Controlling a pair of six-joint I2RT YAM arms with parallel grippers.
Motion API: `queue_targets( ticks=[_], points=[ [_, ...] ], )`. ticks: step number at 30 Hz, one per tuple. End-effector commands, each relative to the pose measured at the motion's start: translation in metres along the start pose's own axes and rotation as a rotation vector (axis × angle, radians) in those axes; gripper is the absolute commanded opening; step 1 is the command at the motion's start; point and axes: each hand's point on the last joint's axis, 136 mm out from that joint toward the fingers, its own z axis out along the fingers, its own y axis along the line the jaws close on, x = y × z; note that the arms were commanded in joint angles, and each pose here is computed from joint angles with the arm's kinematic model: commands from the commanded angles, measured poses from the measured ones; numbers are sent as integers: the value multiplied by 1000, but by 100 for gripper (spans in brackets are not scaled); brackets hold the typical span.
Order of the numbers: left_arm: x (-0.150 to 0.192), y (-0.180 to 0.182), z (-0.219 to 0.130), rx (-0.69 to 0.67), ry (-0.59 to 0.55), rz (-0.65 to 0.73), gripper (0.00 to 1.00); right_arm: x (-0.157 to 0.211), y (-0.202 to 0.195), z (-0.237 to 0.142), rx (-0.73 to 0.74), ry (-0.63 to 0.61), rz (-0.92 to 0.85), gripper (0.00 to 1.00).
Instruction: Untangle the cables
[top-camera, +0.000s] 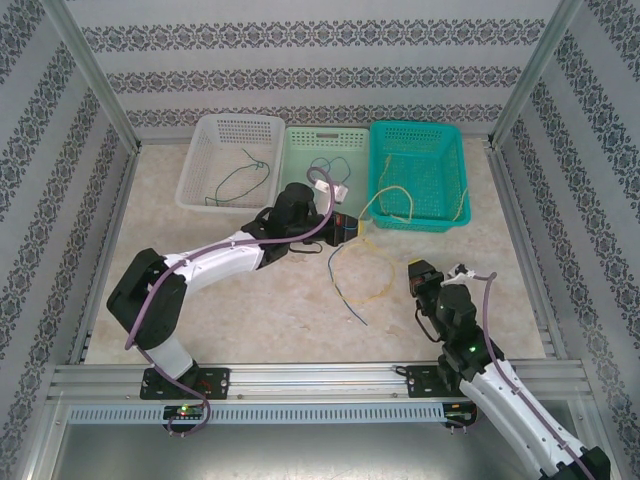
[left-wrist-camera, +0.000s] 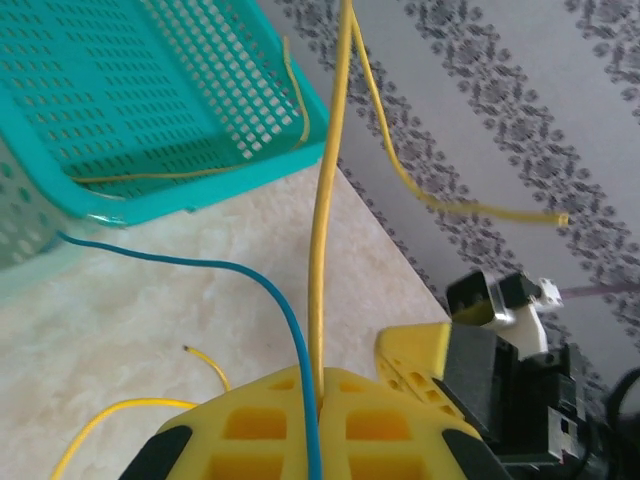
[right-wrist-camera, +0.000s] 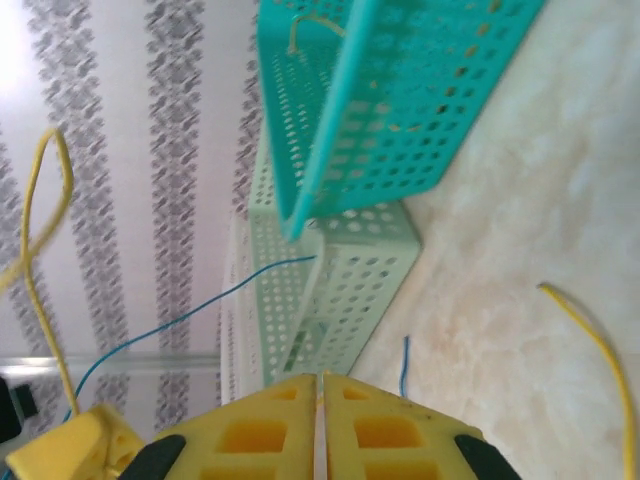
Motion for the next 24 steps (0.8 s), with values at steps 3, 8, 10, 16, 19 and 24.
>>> queue_targets(
  ticks=[3,8,10,16,19,24],
  points=[
    [-88,-17,-43,-24,-316,97,0,-7,-51,-4,227,-35,50,55],
    [-86,-18,-48,-54,-294,144,0,-15,-26,-9,184,-43,21,69],
    [-83,-19,-51,-66,-275,171,0,-24,2,-15,134,-70,-62,66],
    [-69,-19,-53,-91,-185,241,0,-39,93,-33,0,-86,-306,60],
    [-60,-18,-50,-89,-145,257,0,-31,135,-27,-44,-16,-430,59],
    [-49,-24,-47,-62,-94,303,0,-13,184,2,-62,125,-644,60]
  ],
)
